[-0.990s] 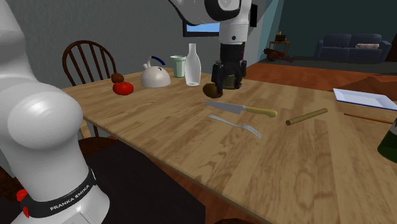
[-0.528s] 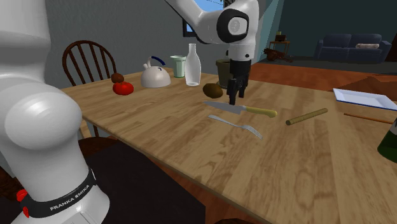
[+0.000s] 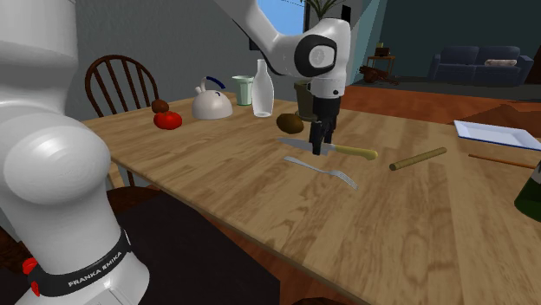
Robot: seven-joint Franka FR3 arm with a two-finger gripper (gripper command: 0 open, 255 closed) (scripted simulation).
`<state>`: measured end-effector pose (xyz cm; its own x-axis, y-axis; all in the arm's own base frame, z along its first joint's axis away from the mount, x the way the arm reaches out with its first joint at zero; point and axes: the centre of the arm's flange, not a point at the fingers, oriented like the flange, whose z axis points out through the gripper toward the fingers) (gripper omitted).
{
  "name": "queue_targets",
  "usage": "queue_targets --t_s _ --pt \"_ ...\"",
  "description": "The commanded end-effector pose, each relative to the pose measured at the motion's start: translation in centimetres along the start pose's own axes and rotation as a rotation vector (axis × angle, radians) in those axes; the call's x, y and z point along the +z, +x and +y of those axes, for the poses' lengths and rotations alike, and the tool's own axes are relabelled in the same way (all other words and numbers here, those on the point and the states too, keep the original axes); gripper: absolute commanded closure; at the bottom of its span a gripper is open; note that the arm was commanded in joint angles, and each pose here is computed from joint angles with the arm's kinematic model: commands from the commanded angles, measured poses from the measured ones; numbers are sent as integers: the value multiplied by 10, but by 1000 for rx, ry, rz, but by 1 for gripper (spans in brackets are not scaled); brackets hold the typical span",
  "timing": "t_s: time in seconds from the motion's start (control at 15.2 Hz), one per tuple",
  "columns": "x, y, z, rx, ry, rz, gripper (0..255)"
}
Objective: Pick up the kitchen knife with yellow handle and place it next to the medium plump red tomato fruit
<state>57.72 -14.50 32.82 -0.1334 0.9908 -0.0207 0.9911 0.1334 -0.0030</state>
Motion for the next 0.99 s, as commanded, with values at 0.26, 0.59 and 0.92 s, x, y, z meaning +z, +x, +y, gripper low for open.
queue_targets --t_s 0.26,0.59,0.92 --pt "2 0 0 0 0 0 0" --pt "2 0 0 0 0 0 255" --pt "2 0 0 0 0 0 255"
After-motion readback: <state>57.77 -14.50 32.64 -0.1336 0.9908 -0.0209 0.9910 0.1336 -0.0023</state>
